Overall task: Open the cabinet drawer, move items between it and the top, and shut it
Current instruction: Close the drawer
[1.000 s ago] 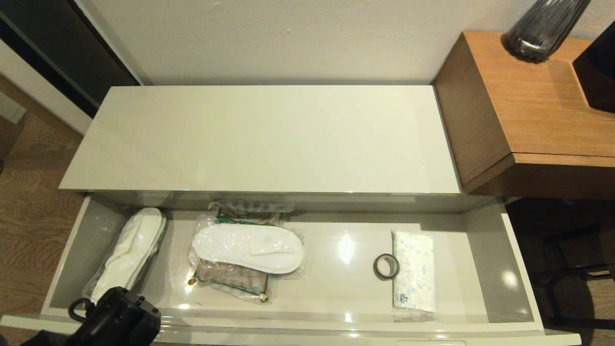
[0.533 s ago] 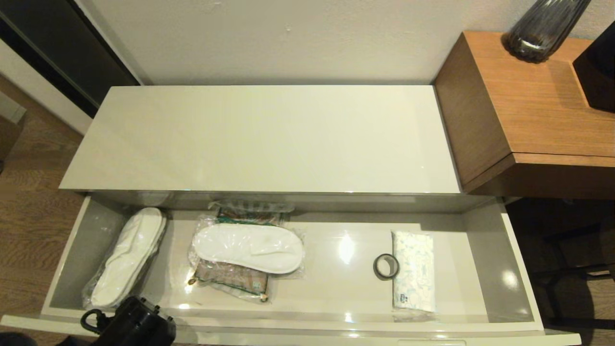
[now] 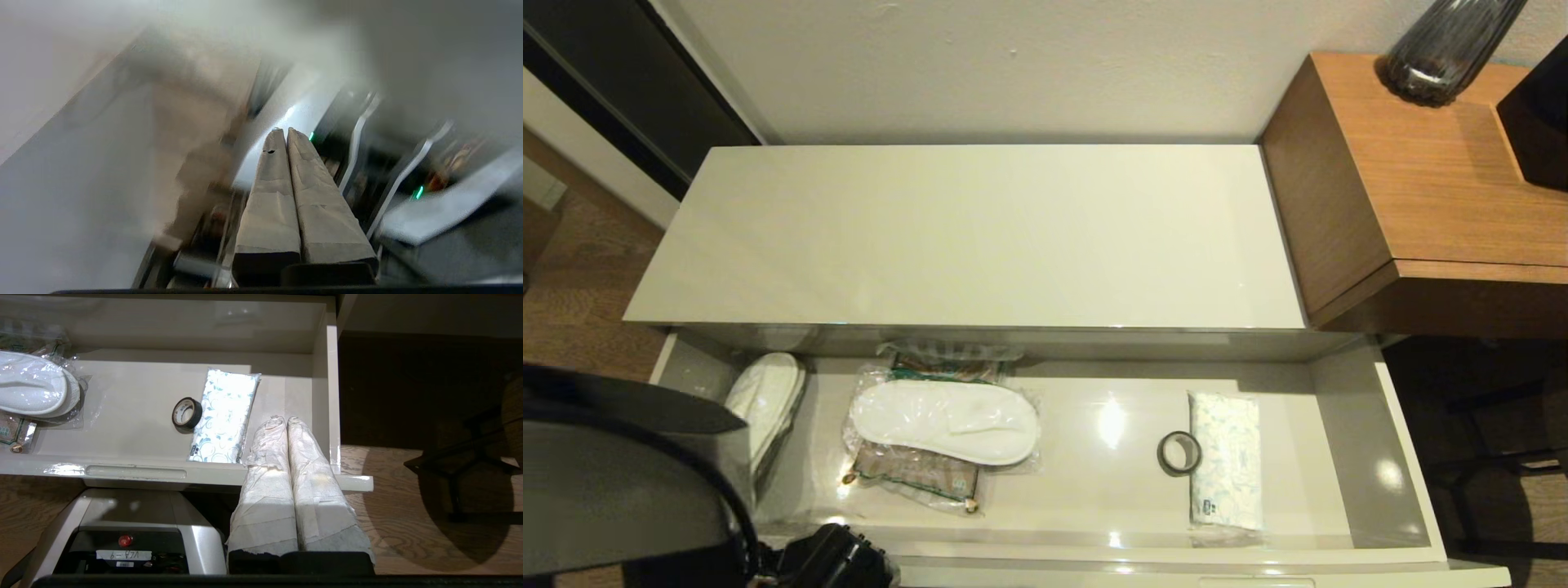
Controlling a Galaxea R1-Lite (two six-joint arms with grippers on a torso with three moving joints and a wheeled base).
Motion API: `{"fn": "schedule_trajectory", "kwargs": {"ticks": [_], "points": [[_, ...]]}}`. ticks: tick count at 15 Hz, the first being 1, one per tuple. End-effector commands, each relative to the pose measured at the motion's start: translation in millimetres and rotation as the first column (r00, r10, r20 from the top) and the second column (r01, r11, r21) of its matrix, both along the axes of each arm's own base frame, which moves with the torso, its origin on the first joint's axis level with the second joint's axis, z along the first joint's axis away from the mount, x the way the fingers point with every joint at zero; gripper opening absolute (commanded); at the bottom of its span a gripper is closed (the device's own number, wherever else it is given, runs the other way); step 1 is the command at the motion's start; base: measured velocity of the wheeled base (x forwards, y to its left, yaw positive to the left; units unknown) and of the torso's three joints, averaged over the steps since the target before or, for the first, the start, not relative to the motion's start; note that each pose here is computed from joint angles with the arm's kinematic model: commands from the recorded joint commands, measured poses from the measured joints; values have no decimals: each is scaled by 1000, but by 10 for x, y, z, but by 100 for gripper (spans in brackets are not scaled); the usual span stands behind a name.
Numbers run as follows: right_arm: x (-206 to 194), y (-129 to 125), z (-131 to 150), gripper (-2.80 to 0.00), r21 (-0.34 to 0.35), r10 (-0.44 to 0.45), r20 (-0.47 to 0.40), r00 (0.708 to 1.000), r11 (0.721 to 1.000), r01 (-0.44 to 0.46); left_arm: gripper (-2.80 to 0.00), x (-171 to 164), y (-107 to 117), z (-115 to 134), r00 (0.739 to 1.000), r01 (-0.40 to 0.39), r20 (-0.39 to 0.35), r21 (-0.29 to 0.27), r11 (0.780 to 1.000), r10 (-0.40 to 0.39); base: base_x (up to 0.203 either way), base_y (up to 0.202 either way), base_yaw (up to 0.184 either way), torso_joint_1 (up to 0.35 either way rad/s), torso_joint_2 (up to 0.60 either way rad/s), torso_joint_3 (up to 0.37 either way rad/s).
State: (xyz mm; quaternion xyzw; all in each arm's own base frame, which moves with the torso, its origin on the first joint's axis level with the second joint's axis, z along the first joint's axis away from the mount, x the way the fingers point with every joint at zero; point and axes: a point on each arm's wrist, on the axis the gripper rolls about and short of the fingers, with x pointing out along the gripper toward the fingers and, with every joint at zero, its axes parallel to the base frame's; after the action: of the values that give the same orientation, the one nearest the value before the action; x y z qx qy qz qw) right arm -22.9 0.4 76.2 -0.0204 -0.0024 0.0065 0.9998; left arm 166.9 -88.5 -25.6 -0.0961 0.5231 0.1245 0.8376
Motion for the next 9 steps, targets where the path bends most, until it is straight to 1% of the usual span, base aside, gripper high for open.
{"fn": "schedule_trajectory", "kwargs": {"ticks": [1,2,4,6,9], "points": [[1,0,0,-280,-1,1,-1,1000,1000,-1,-280,118,16,-77,1000,-1,24,27,1000,0,0,0,0,0,0,0],[1,0,0,-280,-1,1,-1,1000,1000,-1,-280,186,31,7,998,2,70,27,1000,-4,0,0,0,0,0,0],[1,0,0,-280,-1,1,-1,1000,1000,-1,-280,306,76,214,992,-1,126,28,1000,-3,0,0,0,0,0,0],[1,0,0,-280,-1,1,-1,1000,1000,-1,-280,446,153,469,991,-39,131,28,999,35,0,0,0,0,0,0],[1,0,0,-280,-1,1,-1,1000,1000,-1,-280,610,246,785,986,-83,145,4,997,82,0,0,0,0,0,0]]}}
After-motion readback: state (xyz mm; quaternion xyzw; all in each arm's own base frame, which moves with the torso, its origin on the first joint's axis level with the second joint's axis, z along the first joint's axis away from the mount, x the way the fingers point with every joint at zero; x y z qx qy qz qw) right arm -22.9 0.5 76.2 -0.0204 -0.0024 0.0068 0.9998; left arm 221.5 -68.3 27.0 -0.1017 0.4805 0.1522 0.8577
